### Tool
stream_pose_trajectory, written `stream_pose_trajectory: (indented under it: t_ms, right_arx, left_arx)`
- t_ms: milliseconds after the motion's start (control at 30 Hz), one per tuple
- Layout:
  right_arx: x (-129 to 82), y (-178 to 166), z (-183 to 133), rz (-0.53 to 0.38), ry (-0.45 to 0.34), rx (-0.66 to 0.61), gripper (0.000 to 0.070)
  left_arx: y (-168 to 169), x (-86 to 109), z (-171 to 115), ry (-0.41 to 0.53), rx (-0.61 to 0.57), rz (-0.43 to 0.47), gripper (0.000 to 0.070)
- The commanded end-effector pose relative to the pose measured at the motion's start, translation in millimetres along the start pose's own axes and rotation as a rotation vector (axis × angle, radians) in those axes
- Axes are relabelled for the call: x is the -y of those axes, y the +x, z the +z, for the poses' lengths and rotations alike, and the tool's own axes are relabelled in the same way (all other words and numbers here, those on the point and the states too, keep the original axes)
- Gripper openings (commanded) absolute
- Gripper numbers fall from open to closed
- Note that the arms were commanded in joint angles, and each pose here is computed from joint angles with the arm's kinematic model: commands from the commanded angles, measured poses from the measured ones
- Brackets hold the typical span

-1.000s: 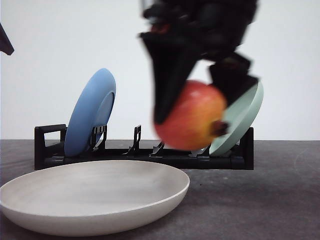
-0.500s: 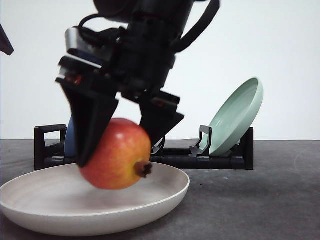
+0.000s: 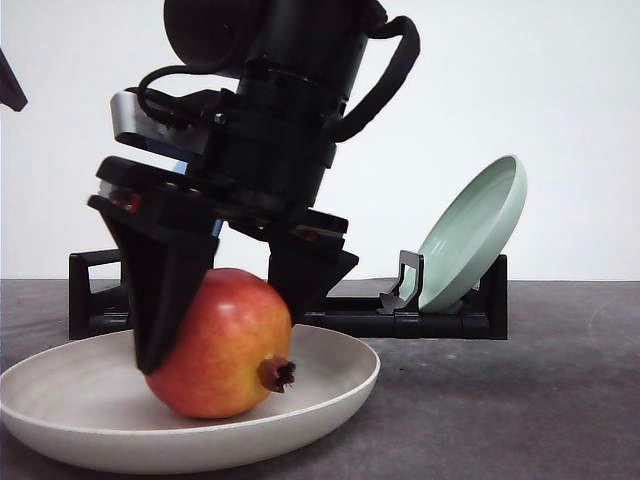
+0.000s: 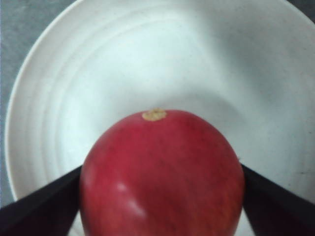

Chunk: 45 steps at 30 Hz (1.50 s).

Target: Place pomegranate in white plate

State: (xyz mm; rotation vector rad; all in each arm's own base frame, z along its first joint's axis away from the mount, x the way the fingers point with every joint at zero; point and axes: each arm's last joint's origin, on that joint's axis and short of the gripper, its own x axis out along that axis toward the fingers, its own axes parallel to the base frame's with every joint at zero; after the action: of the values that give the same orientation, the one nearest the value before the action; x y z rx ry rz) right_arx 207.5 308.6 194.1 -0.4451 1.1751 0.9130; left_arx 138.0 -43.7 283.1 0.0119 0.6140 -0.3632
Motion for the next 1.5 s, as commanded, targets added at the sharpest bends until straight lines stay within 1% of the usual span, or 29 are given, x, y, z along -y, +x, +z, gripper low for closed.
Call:
stream_pose_trajectory:
  t_ms: [0,133,267,433,500,600,767,867,1000,1167,1267,1367,1467]
  right_arx:
    - [-6,-5,8,0.012,-0.024,0.037,0.07]
    - [-9,-33,10,0.009,-0.055,0.123,0.07]
    - [-8,-61,4,0.013,-0.075,0.27,0.07]
    - [-1,-84,-22,0.01,-0.076,0.44,0.07]
    - [3,-92,-35,0.004,-0.069,0.486,0.07]
    - [12,-102,-56,-0.01,-0.042,0.521,0.07]
    - [30,-115,-92,-0.037,0.055,0.559,0.07]
    - [43,-122,-113,-0.057,0.128,0.583,0.07]
    - [61,-128,-141,-0.119,0.233,0.614,0.07]
    - [81,-136,-171,-0.204,0.359,0.621,0.07]
    - [90,-139,-184,-0.253,0.427,0.63,0.07]
    - [98,-143,-189,-0.286,0.481,0.65,0.07]
    - [100,-144,-190,-0.303,0.495,0.656,0.07]
  left_arx:
    - [-1,0.5,3,0.002,0.009,0.0,0.0353]
    - [-1,0.5,3,0.002,0.01,0.0,0.0353]
    - [-1,0.5,4,0.002,0.01,0.0,0.0353]
    - [-1,0.5,3,0.002,0.01,0.0,0.0353]
    - [-1,0.5,3,0.002,0.01,0.0,0.0353]
    - [-1,0.5,3,0.001,0.009,0.0,0.0353]
    - [-1,0.5,3,0.001,0.009,0.0,0.0353]
    - [-1,0.5,3,-0.005,0.007,0.0,0.0353]
    - [-1,0.5,3,-0.021,0.007,0.0,0.0353]
    - [-1,0.5,3,-0.025,0.007,0.0,0.0353]
    - [-1,0.5,3,-0.025,0.007,0.0,0.0353]
    - [-1,0.5,3,-0.024,0.009,0.0,0.0353]
    - [-1,0.5,3,-0.025,0.005,-0.001,0.0354]
